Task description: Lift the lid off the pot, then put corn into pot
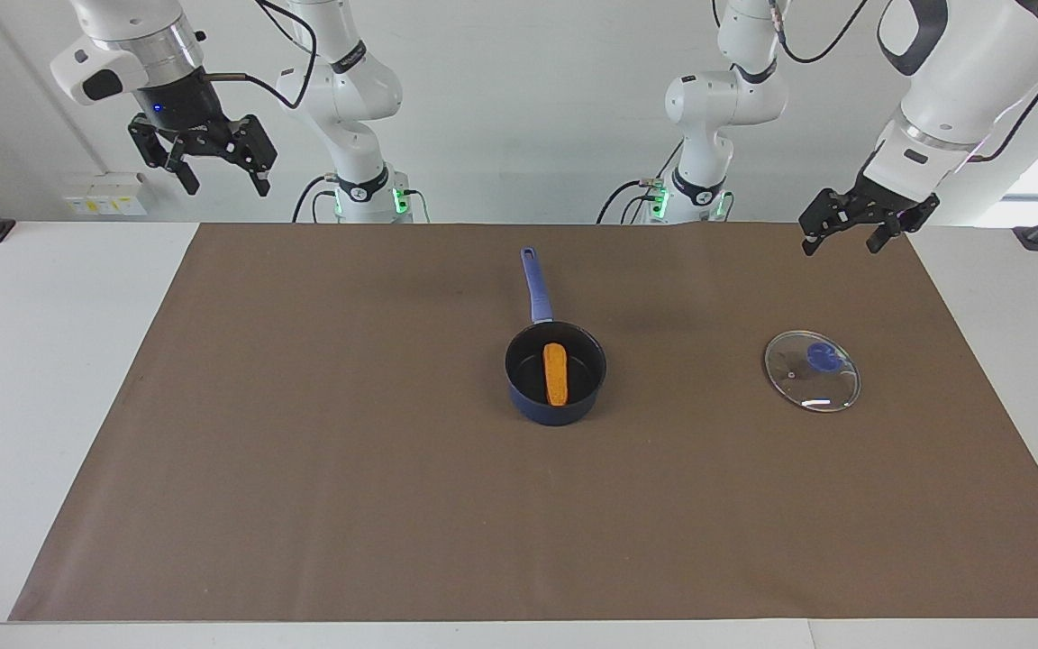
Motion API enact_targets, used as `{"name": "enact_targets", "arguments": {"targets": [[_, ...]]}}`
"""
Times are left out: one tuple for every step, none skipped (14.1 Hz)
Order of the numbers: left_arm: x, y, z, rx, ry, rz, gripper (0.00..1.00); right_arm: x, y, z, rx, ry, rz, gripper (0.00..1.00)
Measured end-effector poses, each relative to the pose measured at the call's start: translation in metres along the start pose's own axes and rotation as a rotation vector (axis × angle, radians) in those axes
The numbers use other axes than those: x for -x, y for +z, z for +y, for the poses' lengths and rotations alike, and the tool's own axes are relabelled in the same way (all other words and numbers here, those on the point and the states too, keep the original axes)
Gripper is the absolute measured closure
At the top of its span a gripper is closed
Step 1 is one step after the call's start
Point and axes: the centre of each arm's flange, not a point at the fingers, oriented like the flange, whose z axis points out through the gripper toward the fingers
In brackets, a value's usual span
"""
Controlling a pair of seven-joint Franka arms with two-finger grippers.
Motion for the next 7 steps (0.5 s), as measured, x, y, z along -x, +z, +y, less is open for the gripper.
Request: {"name": "enact_targets", "arguments": {"targets": [[0.0, -0.001, 0.0, 0.0, 0.0, 0.001, 0.0, 0.001, 0.0, 0.0, 0.0, -0.003, 0.0, 0.0], [0.001, -0.001, 0.0, 0.0, 0.007, 0.002, 0.0, 0.001, 0.0, 0.0, 0.0, -0.006, 0.0, 0.0], [0.001, -0.002, -0.001, 0.0, 0.023, 0.004, 0.0, 0.002, 0.0, 0.0, 0.0, -0.009, -0.001, 0.0], [0.002, -0.005, -0.001, 0.0, 0.036, 0.009, 0.0, 0.002, 0.001, 0.0, 0.001, -0.014, -0.002, 0.0], [0.003, -0.007, -0.002, 0.0, 0.045, 0.013, 0.0, 0.003, 0.001, 0.001, 0.003, -0.016, -0.003, 0.0], [0.004, -0.009, -0.002, 0.0, 0.049, 0.013, 0.0, 0.003, 0.002, 0.001, 0.005, -0.016, -0.004, 0.0], [0.005, -0.011, -0.001, 0.004, 0.051, 0.009, 0.0, 0.003, 0.002, 0.001, 0.006, -0.016, -0.004, 0.0]]}}
